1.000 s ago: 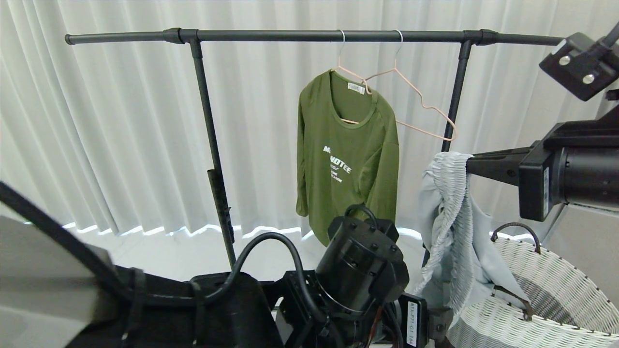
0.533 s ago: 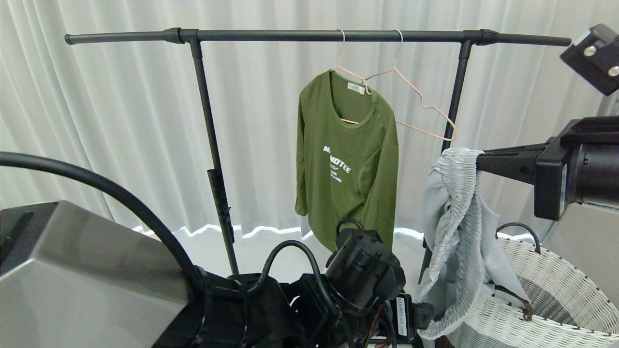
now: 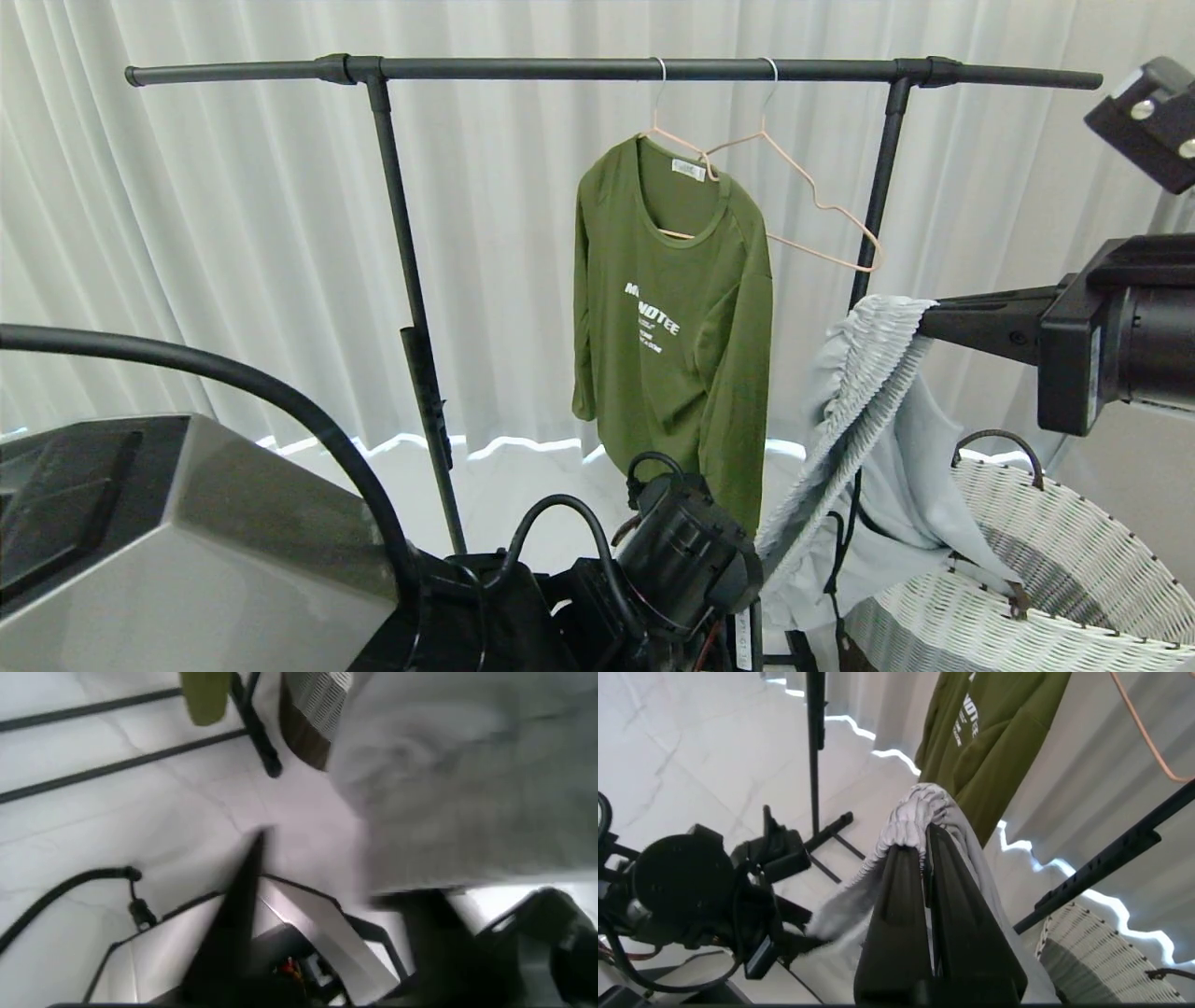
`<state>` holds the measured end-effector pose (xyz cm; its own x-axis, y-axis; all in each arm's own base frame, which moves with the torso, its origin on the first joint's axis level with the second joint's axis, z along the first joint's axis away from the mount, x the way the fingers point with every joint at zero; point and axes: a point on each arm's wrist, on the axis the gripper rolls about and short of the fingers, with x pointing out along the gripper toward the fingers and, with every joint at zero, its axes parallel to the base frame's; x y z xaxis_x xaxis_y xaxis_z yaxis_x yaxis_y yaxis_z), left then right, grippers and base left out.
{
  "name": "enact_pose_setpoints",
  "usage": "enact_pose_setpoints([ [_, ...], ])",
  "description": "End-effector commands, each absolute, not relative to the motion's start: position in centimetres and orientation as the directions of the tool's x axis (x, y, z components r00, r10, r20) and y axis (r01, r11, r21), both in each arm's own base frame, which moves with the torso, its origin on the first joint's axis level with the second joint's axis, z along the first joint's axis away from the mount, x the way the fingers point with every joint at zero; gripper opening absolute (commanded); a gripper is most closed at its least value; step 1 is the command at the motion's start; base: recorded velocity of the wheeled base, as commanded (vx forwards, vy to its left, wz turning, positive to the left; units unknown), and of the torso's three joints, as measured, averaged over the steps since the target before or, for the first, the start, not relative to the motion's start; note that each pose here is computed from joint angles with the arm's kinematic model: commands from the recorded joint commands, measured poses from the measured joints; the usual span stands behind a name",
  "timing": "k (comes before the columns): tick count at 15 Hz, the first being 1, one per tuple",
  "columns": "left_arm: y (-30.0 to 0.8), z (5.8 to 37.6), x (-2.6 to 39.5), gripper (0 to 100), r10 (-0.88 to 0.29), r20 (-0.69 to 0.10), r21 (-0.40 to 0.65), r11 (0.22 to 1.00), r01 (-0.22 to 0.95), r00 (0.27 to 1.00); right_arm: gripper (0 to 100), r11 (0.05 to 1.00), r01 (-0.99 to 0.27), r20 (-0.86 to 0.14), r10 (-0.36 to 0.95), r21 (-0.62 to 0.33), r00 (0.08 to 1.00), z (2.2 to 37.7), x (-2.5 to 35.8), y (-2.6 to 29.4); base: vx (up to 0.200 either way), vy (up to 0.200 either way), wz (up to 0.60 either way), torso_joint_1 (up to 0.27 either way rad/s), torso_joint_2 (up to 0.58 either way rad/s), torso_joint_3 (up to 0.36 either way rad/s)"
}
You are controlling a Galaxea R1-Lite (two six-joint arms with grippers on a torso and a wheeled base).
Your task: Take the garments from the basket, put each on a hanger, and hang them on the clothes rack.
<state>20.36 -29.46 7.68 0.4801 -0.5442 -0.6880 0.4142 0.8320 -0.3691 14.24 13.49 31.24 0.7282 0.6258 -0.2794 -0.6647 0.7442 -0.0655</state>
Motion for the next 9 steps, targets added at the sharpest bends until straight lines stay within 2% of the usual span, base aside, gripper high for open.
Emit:
enact_pose_setpoints([
  [1, -28.3, 9.0, 19.1, 0, -0.532, -0.673, -0.345, 0.84, 0.419, 0.513, 0, 0.749, -0.658, -0.3, 0.613, -0.071, 0.731, 30.4, 14.1, 13.2, 0.0, 0.0, 0.0, 0.0, 0.0, 0.0],
  [3, -27.2, 11.9, 18.3, 0, -0.556, -0.61, -0.333, 0.826, 0.454, 0.564, 0, 0.747, -0.66, -0.329, 0.607, -0.075, 0.724, 29.5, 14.0, 13.1, 0.0, 0.0, 0.0, 0.0, 0.0, 0.0],
  [4, -25.8, 15.6, 18.0, 0, -0.595, -0.519, -0.324, 0.801, 0.504, 0.613, 0, 0.741, -0.666, -0.344, 0.608, -0.078, 0.716, 29.1, 14.0, 13.2, 0.0, 0.0, 0.0, 0.0, 0.0, 0.0],
  [5, -24.3, 18.1, 17.8, 0, -0.596, -0.478, -0.302, 0.801, 0.517, 0.645, 0, 0.738, -0.67, -0.346, 0.609, -0.082, 0.713, 29.0, 14.0, 13.3, 0.0, 0.0, 0.0, 0.0, 0.0, 0.0],
  [9, -19.7, 27.7, 17.9, 0, -0.487, -0.315, -0.275, 0.868, 0.413, 0.815, 0, 0.705, -0.697, -0.332, 0.632, -0.127, 0.7, 29.5, 13.8, 13.8, 0.0, 0.0, 0.0, 0.0, 0.0, 0.0],
])
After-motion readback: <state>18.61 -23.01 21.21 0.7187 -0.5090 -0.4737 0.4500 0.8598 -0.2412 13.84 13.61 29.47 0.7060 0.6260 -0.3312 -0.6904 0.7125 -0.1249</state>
